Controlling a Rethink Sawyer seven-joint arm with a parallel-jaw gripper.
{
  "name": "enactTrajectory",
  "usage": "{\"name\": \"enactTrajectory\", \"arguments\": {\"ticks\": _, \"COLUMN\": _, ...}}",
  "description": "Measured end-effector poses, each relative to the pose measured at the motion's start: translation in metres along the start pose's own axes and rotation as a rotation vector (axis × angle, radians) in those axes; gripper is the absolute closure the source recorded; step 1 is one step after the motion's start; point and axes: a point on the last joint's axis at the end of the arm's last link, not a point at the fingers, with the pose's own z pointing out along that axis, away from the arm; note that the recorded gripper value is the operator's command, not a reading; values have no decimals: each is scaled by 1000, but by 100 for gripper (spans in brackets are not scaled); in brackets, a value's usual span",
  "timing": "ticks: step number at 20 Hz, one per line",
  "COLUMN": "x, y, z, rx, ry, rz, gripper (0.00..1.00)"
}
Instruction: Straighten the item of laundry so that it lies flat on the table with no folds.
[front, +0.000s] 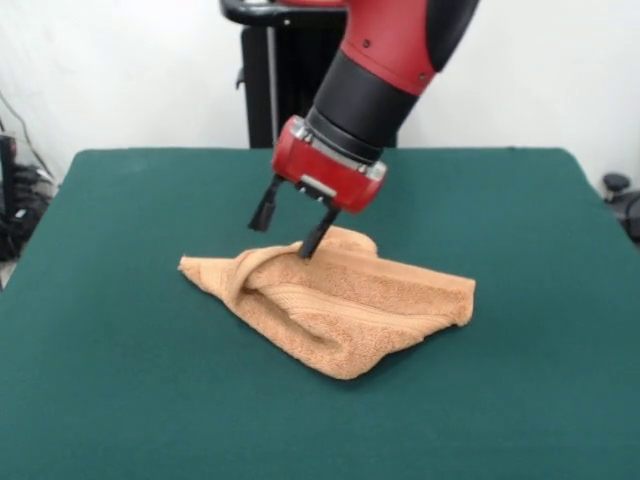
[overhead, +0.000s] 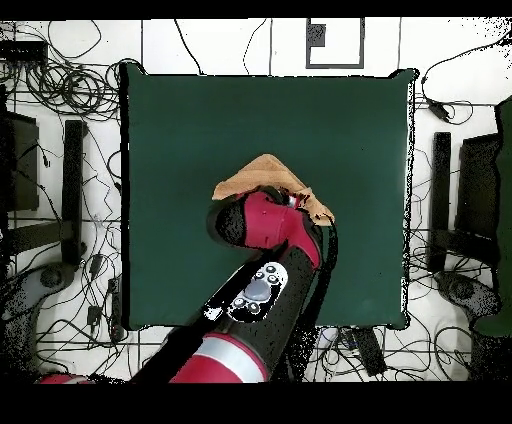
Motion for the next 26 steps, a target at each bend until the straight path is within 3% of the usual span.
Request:
{"name": "enactTrajectory", "arguments": {"ticks": 9, "x": -31, "y": -5, "z": 1, "rx": -26, "ry": -203, "rz": 96, "gripper": 0}}
{"name": "enactTrajectory", "arguments": {"ticks": 18, "x": -40, "y": 16, "z": -11, "rx": -52, "ry": -231, "rz": 182, "gripper": 0}}
{"name": "enactTrajectory", "arguments": {"ticks": 26, "x": -21, "y": 43, "z": 0, "rx": -55, "ry": -201, "rz": 189, "gripper": 0}}
